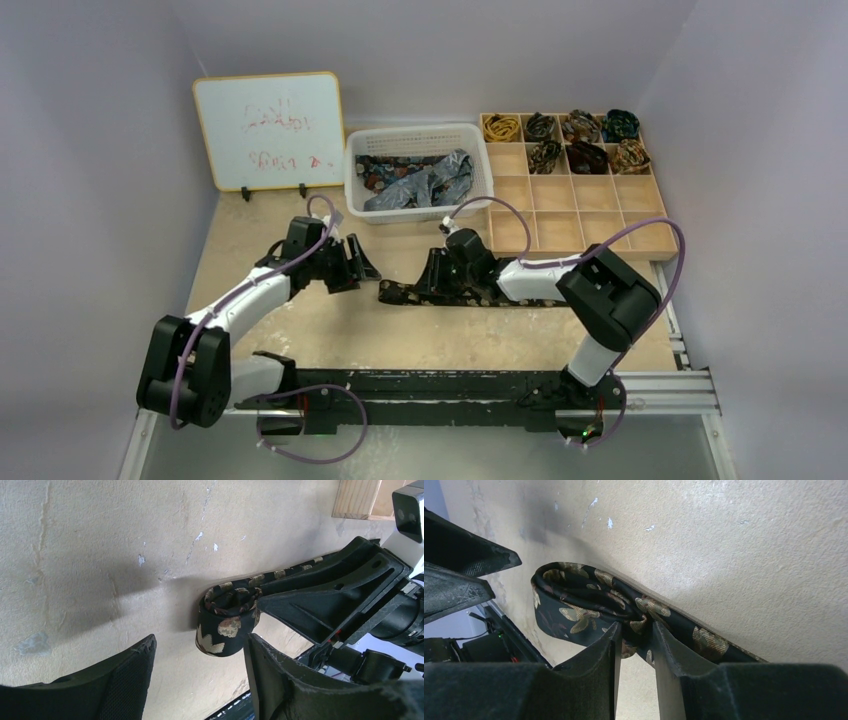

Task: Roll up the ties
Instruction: Roll the tie at the center of the board.

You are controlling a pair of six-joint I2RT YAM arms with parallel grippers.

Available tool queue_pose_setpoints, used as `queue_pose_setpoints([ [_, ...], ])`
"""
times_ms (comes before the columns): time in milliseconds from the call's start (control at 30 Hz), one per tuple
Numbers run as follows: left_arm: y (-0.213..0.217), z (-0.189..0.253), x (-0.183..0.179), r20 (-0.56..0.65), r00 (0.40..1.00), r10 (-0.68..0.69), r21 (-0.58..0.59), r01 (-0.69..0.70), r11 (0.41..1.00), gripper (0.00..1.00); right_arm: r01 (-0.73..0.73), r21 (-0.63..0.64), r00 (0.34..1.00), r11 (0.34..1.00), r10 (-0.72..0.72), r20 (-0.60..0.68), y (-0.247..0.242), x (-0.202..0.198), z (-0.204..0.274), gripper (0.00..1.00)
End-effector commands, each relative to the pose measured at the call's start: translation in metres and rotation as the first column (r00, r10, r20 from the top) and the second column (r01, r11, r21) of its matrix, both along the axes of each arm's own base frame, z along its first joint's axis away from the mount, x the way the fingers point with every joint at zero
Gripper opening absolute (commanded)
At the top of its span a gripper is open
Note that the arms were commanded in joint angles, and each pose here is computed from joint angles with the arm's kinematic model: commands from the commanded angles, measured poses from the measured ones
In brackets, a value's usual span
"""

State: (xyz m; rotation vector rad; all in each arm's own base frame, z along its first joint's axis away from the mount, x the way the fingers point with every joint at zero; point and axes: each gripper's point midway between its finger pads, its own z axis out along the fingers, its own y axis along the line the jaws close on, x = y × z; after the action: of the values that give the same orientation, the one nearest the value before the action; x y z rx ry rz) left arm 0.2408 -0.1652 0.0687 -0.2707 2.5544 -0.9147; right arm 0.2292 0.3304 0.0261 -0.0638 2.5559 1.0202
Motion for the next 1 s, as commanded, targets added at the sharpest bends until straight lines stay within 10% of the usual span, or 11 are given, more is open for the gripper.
queue_pose_setpoints([
  [0, -0.001, -0.003, 0.000, 0.018, 1.000, -0.016, -0.017, 0.017, 1.000, 0.63, -0.039, -0.010, 0.999, 0.999, 0.039, 0.031, -0.002, -0.003, 0.002, 0.34],
  [300, 0.021, -0.005, 0.005, 0.018, 0.993, 0.114, 0.084, -0.115, 0.990, 0.62, -0.123, 0.082, 0.935, 0.989, 0.087, 0.345, 0.010, 0.021, 0.094, 0.67],
  [433, 0.044, -0.004, 0.005, 0.021, 0.970, 0.241, 0.166, -0.242, 0.956, 0.62, -0.304, 0.122, 0.803, 0.945, 0.185, 0.567, 0.022, 0.012, 0.125, 0.71],
  [533, 0.058, -0.003, 0.002, 0.028, 0.947, 0.320, 0.209, -0.319, 0.924, 0.63, -0.425, 0.117, 0.663, 0.898, 0.220, 0.716, 0.031, 0.001, 0.138, 0.97],
  [800, 0.069, 0.015, -0.001, 0.090, 0.930, 0.357, 0.214, -0.368, 0.905, 0.64, -0.589, -0.287, 0.332, 0.756, 0.550, 0.766, 0.054, -0.004, 0.084, 0.98],
  [967, 0.073, 0.025, -0.001, 0.147, 0.926, 0.348, 0.215, -0.373, 0.903, 0.66, -0.655, -0.383, 0.267, 0.651, 0.674, 0.689, 0.059, -0.006, 0.052, 0.97],
])
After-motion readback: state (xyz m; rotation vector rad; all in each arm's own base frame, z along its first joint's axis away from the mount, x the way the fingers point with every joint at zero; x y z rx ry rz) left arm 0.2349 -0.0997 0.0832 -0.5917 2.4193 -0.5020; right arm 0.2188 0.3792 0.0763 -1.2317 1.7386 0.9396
